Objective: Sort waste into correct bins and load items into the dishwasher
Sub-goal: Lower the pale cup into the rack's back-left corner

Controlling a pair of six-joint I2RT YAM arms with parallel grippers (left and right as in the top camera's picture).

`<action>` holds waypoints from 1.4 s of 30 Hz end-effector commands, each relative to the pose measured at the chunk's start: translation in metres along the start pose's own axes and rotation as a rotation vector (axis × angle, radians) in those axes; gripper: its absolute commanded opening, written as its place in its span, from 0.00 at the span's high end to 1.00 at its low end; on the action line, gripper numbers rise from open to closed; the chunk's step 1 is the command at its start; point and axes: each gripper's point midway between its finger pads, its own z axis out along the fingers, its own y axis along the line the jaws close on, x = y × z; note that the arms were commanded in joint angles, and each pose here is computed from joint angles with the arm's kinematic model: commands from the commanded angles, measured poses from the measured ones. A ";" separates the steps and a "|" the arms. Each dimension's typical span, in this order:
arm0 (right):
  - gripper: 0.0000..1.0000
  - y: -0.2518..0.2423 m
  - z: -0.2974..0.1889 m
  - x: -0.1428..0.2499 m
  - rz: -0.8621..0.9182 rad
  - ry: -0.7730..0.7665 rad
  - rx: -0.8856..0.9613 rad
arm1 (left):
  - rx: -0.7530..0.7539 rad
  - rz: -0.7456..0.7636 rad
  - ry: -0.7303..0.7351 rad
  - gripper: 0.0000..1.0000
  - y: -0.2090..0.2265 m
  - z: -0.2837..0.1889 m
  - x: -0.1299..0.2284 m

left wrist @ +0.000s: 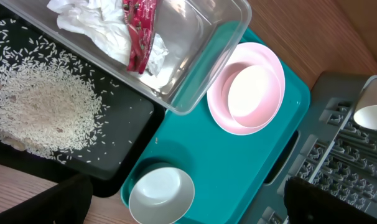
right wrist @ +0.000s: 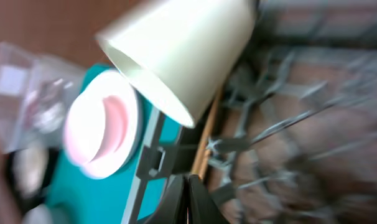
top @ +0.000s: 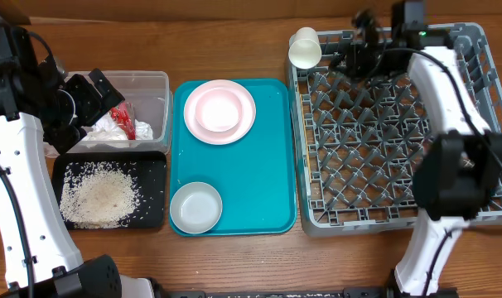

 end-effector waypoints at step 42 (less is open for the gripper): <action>0.96 0.022 0.065 -0.053 -0.449 -0.122 0.459 | 0.013 0.024 -0.011 0.00 -0.004 -0.003 -0.001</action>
